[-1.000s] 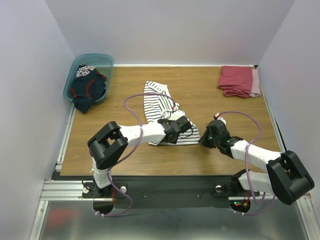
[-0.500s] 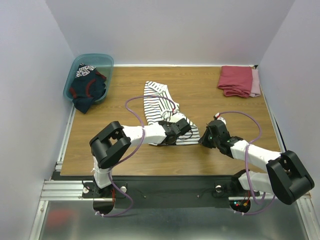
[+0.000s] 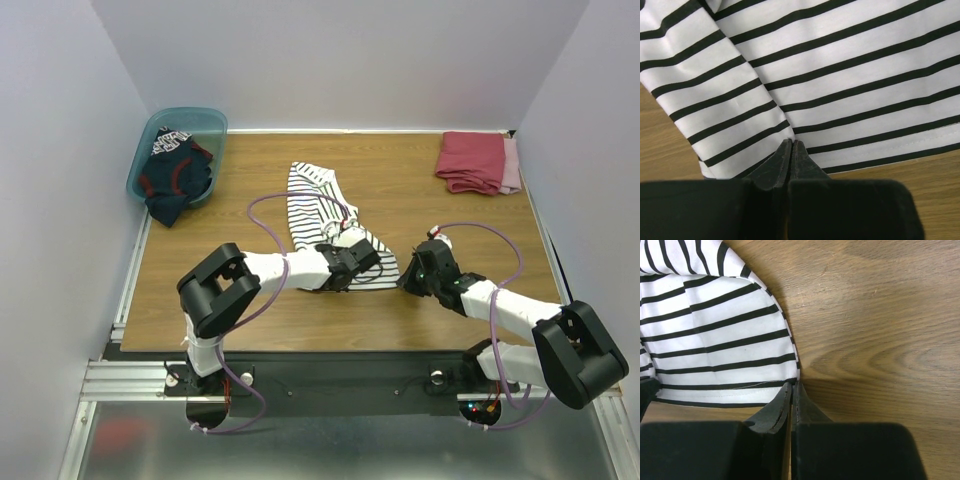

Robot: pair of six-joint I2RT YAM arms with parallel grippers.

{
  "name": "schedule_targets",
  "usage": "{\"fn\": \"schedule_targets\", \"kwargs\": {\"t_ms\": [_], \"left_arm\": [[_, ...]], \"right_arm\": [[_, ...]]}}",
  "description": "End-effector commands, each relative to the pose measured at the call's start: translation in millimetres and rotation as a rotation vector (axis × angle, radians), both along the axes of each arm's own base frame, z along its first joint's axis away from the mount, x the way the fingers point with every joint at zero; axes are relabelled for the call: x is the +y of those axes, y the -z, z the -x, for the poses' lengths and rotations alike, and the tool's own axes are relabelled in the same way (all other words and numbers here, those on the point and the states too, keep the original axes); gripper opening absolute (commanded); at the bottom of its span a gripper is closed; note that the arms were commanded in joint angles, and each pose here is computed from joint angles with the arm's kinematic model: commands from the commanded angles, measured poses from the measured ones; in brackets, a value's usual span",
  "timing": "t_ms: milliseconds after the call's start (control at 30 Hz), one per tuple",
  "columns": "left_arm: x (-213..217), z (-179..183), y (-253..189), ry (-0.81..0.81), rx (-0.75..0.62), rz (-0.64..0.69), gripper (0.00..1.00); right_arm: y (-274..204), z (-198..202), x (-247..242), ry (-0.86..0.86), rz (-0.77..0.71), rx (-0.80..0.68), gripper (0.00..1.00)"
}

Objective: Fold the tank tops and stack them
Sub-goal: Flatten the tank top out

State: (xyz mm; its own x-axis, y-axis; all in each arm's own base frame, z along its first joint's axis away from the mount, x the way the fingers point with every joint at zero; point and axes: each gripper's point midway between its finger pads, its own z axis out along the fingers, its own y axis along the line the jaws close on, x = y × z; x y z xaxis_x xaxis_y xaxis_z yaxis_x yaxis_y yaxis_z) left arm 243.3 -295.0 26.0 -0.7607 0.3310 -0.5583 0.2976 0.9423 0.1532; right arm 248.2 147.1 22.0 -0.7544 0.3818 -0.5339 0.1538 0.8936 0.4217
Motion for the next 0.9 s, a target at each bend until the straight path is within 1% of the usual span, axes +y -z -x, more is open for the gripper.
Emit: {"fn": "schedule_targets", "kwargs": {"t_ms": [0,133,167,300,333,367,433,467,533,567,600,633,667,700,733,767,800,867], "left_arm": [[20,-16,-52,-0.059,-0.094,0.022,0.00],[34,-31,-98,-0.094,-0.138,0.111,0.00],[38,-34,-117,-0.100,-0.162,0.160,0.00],[60,-43,-157,-0.123,-0.186,0.292,0.00],[65,-44,-165,-0.133,-0.199,0.314,0.00],[76,-47,-185,-0.155,-0.239,0.361,0.00],[86,-49,-207,-0.179,-0.284,0.416,0.00],[98,-50,-231,-0.213,-0.335,0.471,0.00],[112,-50,-259,-0.253,-0.399,0.528,0.00],[125,-48,-289,-0.283,-0.469,0.591,0.00],[136,-48,-306,-0.317,-0.524,0.611,0.00],[144,-47,-332,-0.338,-0.585,0.659,0.00],[153,-44,-340,-0.367,-0.615,0.673,0.00],[168,-38,-373,-0.401,-0.700,0.734,0.00],[176,-34,-390,-0.420,-0.742,0.768,0.00],[188,-25,-423,-0.433,-0.815,0.839,0.00],[196,-21,-438,-0.458,-0.856,0.870,0.00],[208,-10,-469,-0.468,-0.929,0.944,0.00]], "right_arm": [[-20,-16,2,0.019,-0.009,-0.072,0.00],[-38,-23,1,0.032,-0.003,-0.102,0.00],[-42,-24,0,0.034,0.001,-0.109,0.00],[-66,-30,-2,0.050,0.011,-0.140,0.00],[-78,-36,0,0.053,0.000,-0.162,0.00],[-90,-38,1,0.055,-0.009,-0.185,0.00],[-107,-41,0,0.058,-0.013,-0.206,0.00],[-133,-49,4,0.060,-0.038,-0.256,0.00],[-167,-55,3,0.072,-0.052,-0.315,0.00],[-204,-62,4,0.081,-0.074,-0.382,0.00],[-226,-65,1,0.095,-0.075,-0.423,0.00],[-246,-67,-1,0.100,-0.078,-0.463,0.00],[-266,-70,-3,0.112,-0.082,-0.500,0.00],[-315,-74,-8,0.150,-0.108,-0.594,0.00],[-334,-74,-11,0.163,-0.112,-0.626,0.00],[-359,-74,-15,0.176,-0.121,-0.676,0.00],[-397,-73,-21,0.206,-0.145,-0.747,0.00],[-438,-69,-26,0.221,-0.167,-0.825,0.00]]}}
